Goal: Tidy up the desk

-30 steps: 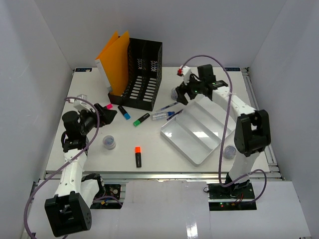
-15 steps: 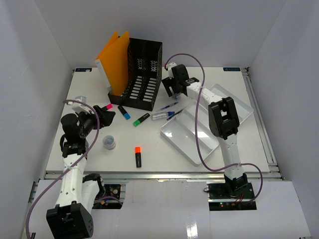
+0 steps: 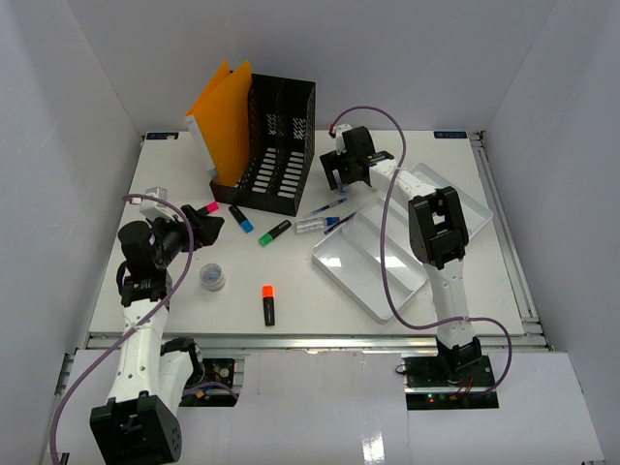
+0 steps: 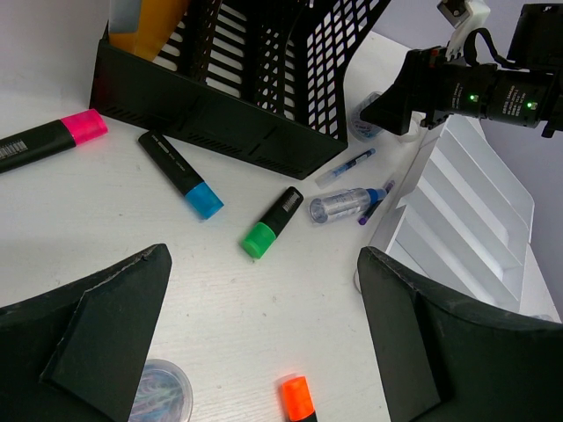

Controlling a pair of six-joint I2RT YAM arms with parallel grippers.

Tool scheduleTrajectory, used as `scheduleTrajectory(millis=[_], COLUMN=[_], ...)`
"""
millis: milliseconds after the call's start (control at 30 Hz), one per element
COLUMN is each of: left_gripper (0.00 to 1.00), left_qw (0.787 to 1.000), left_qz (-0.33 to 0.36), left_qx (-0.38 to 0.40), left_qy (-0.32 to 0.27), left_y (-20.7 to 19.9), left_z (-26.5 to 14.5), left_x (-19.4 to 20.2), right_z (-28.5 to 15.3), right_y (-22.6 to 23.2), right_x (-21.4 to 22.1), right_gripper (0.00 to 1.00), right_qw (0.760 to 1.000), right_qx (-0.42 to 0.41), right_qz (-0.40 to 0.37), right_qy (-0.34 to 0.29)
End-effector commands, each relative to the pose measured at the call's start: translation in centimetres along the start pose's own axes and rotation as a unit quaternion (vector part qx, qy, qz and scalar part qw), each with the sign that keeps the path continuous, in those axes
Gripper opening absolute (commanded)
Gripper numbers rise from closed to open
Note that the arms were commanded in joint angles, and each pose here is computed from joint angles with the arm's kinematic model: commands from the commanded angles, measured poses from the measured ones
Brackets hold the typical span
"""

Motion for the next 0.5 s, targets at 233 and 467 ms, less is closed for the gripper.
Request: scheduleTrajectory(millis=[233,467], left_gripper=[0.98,0.98], left_qw=[1.000,1.000], left_qz=[0.005,0.005], left_qx=[-0.003,-0.003], left_qy=[0.001,0.000], left_y=[0.1,0.1], left_z=[-0.1,-0.1], left_x=[0.2,0.2], right_z=[0.7,0.8], right_y=[0.4,1.1], right_x=[0.0,0.0], right_gripper=[0.82,0.58], right_qw=[0.999,0.998], right_qx=[-0.034,-0.058], right_qz=[0.024,0.022], right_qy=[-0.009,-0.011])
Point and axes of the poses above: each gripper's point midway between its finger pads, its own z axis out along the fingers, its own y axis along the line the jaws close on, x = y × z, the point moved 2 cm from there along -z, back along the fingers, and after that the axes turned 5 degrees about -z, right-handed, at the moved point
